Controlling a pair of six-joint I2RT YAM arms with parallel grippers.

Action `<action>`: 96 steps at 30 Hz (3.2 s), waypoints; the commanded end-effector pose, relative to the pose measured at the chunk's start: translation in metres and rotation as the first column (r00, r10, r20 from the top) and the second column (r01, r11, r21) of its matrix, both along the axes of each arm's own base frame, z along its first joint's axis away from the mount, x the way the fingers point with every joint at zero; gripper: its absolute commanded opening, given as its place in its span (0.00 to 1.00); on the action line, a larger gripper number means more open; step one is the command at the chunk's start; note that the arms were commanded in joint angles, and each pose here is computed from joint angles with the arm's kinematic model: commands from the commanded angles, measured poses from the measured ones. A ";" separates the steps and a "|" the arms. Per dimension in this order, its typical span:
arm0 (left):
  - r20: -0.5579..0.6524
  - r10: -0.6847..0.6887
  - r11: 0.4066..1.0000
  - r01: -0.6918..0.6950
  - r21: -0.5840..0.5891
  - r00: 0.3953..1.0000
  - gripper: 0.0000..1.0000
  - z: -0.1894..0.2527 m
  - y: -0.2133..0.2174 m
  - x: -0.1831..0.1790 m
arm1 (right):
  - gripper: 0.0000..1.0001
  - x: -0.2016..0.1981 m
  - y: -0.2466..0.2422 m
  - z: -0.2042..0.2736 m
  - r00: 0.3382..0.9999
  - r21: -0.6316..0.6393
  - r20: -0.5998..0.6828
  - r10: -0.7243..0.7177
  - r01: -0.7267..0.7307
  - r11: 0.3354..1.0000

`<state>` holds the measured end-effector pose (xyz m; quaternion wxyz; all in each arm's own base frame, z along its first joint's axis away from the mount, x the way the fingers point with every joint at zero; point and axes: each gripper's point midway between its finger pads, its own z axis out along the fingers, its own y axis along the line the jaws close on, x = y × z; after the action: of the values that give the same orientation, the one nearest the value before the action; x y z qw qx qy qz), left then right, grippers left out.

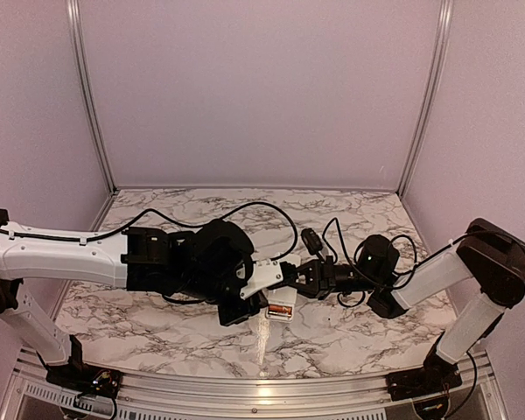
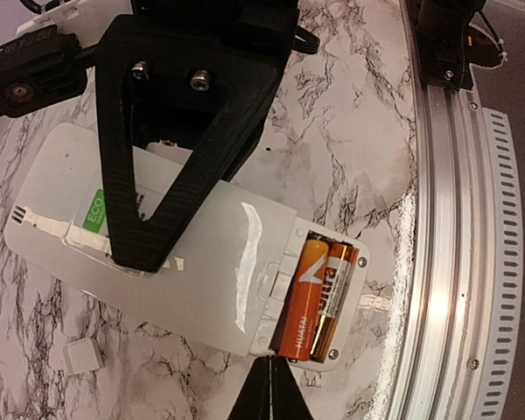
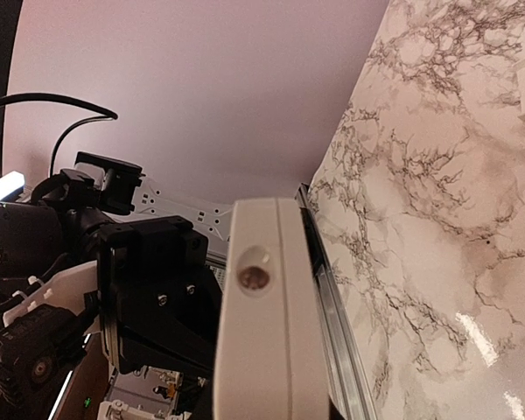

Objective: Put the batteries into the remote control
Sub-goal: Adjust the battery in the battery compartment, then load the battery into the battery compartment.

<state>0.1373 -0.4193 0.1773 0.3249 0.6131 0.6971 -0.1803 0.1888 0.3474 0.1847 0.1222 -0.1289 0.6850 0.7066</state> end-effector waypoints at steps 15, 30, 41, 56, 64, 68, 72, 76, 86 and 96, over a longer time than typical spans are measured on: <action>-0.128 0.227 0.918 -0.256 -0.304 0.966 0.37 0.049 0.023 0.032 | 0.00 0.030 -0.013 0.032 0.980 0.003 0.109 -0.166 0.167 0.986; -0.399 0.329 0.861 -0.445 -0.244 0.856 0.31 0.038 -0.015 0.039 | 0.00 0.044 -0.017 0.027 0.966 -0.011 0.045 -0.254 0.255 0.967; -0.416 0.405 0.839 -0.512 -0.183 0.814 0.24 0.033 -0.007 0.046 | 0.00 0.046 -0.019 0.021 0.962 -0.038 0.024 -0.273 0.274 0.961; -0.475 0.435 0.838 -0.537 -0.096 0.765 0.12 0.021 -0.012 0.043 | 0.00 0.045 -0.018 0.024 0.964 -0.042 0.025 -0.264 0.265 0.963; -0.468 0.458 0.838 -0.542 -0.056 0.756 0.12 0.010 -0.010 0.043 | 0.00 0.045 -0.019 0.026 0.964 -0.040 0.029 -0.264 0.265 0.963; -0.463 0.467 0.836 -0.547 -0.048 0.754 0.12 0.008 -0.008 0.044 | 0.00 0.045 -0.018 0.026 0.965 -0.042 0.032 -0.262 0.263 0.964; -0.461 0.466 0.837 -0.545 -0.047 0.756 0.12 0.008 -0.008 0.044 | 0.00 0.045 -0.018 0.025 0.965 -0.045 0.032 -0.261 0.262 0.964; -0.459 0.461 0.841 -0.540 -0.048 0.759 0.12 0.008 -0.010 0.044 | 0.00 0.045 -0.018 0.025 0.965 -0.045 0.034 -0.259 0.261 0.964; -0.452 0.446 0.843 -0.532 -0.077 0.772 0.18 0.019 -0.011 0.045 | 0.00 0.045 -0.017 0.025 0.966 -0.044 0.034 -0.256 0.258 0.965; -0.449 0.444 0.845 -0.529 -0.077 0.775 0.17 0.021 -0.009 0.044 | 0.00 0.045 -0.017 0.024 0.966 -0.045 0.035 -0.256 0.258 0.965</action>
<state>0.1793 -0.4309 0.1898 0.2593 0.3212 0.8642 -0.2875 0.2277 0.3278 0.1847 0.1958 -0.0381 0.7311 0.6525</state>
